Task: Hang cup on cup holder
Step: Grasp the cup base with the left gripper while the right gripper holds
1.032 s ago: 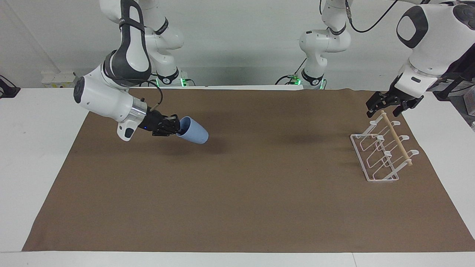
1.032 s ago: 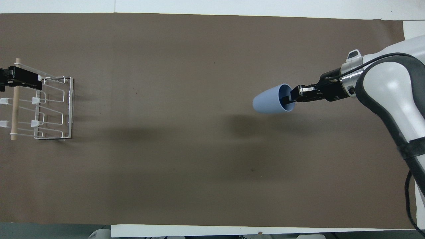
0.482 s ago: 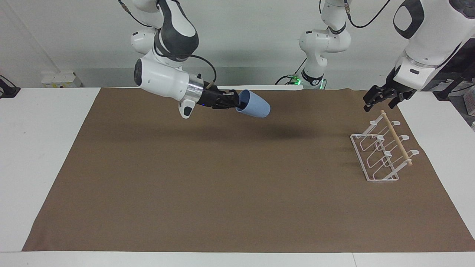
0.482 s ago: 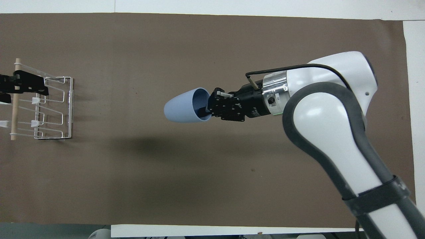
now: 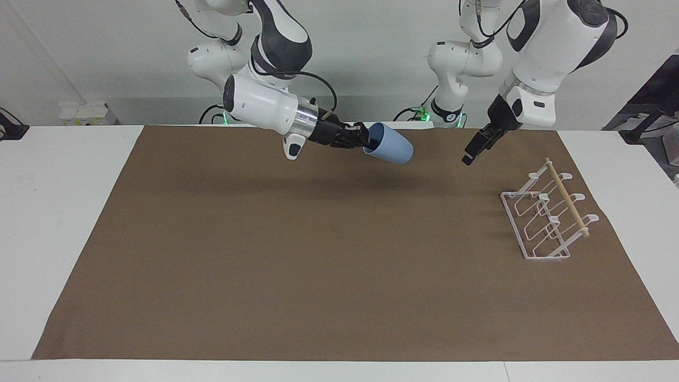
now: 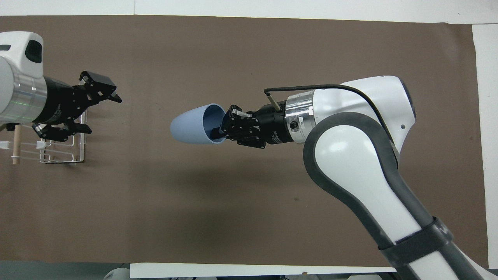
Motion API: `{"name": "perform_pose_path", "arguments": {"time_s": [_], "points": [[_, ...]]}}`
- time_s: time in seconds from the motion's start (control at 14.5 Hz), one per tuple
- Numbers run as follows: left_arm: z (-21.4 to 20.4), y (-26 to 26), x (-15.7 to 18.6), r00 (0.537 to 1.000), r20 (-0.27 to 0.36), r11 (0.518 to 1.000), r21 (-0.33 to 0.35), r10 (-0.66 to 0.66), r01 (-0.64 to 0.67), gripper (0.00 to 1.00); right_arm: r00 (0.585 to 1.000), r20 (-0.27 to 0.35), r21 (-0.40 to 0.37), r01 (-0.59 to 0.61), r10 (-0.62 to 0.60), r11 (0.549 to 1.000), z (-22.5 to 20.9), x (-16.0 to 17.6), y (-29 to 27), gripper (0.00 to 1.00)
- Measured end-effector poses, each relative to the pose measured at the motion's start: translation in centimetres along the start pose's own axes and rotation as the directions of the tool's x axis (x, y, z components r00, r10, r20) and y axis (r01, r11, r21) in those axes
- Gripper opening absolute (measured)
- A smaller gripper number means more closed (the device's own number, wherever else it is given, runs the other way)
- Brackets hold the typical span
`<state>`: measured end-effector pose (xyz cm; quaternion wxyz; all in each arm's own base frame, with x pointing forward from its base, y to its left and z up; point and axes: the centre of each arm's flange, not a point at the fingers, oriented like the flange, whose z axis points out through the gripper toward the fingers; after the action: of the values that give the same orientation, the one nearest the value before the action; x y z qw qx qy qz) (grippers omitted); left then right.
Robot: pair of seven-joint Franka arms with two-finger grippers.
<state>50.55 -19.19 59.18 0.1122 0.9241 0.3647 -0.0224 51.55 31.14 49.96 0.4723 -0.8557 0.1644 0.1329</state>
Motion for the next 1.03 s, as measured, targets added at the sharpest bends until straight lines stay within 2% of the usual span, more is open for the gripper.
{"name": "perform_pose_path", "arguments": {"time_s": [0.14, 0.34, 0.69, 1.03], "points": [[1.1, 1.6, -2.0, 0.988, 0.027, 0.986, -0.057, -0.153, 0.154, 1.0, 1.0, 0.001, -0.001, -0.002, 0.002, 1.0, 0.1, 0.0, 0.1, 0.05], [2.5, 3.1, -3.5, 0.934, 0.139, 0.934, -0.093, -0.33, 0.344, 1.0, 1.0, 0.003, -0.005, -0.008, 0.008, 1.0, 0.2, 0.1, 0.4, 0.05], [3.6, 4.3, -7.1, 0.862, 0.219, 0.878, -0.042, -0.458, 0.477, 1.0, 1.0, 0.009, -0.011, -0.017, 0.017, 1.0, 0.6, 0.1, 1.0, 0.05], [4.8, 4.0, -8.4, 0.805, 0.233, 0.828, 0.008, -0.546, 0.56, 1.0, 1.0, -0.019, -0.013, -0.024, 0.024, 1.0, 1.1, 0.2, 1.5, 0.05]]}}
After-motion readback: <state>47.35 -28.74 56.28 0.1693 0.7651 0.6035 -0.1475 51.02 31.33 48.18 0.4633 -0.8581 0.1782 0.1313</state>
